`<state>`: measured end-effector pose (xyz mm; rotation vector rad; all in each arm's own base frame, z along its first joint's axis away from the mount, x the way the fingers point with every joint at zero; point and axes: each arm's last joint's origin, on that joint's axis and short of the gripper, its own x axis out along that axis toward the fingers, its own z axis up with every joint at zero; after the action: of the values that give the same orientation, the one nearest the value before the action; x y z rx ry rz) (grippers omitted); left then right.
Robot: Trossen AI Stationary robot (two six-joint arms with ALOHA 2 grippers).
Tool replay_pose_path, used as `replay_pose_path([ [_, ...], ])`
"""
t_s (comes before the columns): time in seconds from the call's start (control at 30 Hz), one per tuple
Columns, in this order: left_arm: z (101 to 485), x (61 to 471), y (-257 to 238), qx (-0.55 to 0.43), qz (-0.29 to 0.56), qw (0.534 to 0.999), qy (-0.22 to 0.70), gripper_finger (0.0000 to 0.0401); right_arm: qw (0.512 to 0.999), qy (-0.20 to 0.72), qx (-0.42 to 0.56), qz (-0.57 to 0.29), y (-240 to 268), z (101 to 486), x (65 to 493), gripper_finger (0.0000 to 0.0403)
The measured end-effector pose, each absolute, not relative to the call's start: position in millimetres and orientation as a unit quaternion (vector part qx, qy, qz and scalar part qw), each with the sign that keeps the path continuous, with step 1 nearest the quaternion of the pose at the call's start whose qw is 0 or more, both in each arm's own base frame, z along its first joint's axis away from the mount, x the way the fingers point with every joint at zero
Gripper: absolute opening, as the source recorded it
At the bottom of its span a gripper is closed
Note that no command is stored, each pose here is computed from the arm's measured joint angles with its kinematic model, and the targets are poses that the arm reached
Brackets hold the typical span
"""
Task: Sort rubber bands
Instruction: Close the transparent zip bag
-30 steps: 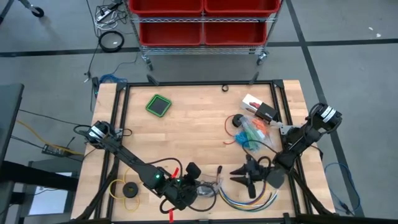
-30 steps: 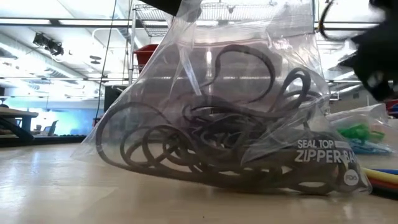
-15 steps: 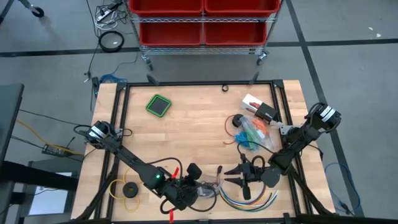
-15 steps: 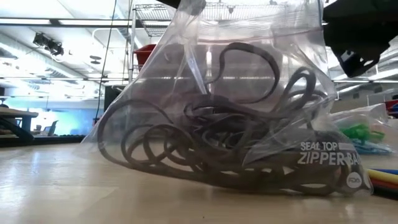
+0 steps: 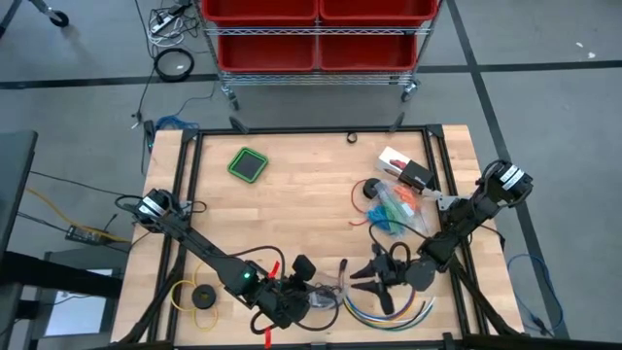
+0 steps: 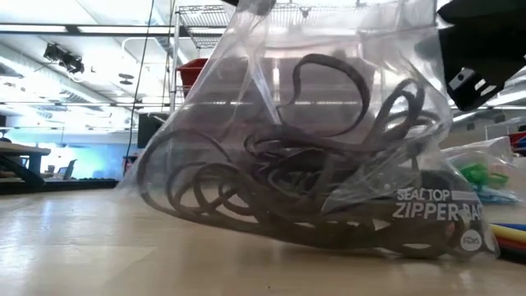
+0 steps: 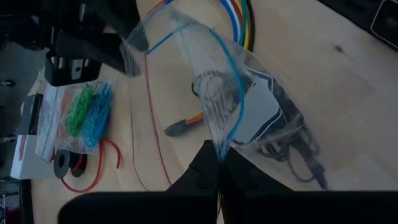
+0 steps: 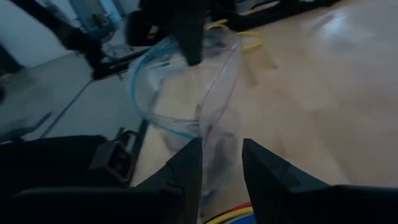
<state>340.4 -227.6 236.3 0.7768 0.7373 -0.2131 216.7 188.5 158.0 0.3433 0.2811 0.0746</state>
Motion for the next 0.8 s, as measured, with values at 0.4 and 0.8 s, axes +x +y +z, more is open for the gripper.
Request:
replay_pose_path([
  [0.4, 236.7, 340.9, -227.6, 0.368, -0.101, 0.856, 0.348, 0.0001, 0.978, 0.135, 0.143, 0.067, 194.3, 171.0, 227.5, 0.0105],
  [0.8, 236.7, 340.9, -227.5, 0.368, -0.100, 0.856, 0.348, 0.0003, 0.973, 0.158, 0.152, 0.063, 193.1, 166.4, 226.7, 0.0105],
])
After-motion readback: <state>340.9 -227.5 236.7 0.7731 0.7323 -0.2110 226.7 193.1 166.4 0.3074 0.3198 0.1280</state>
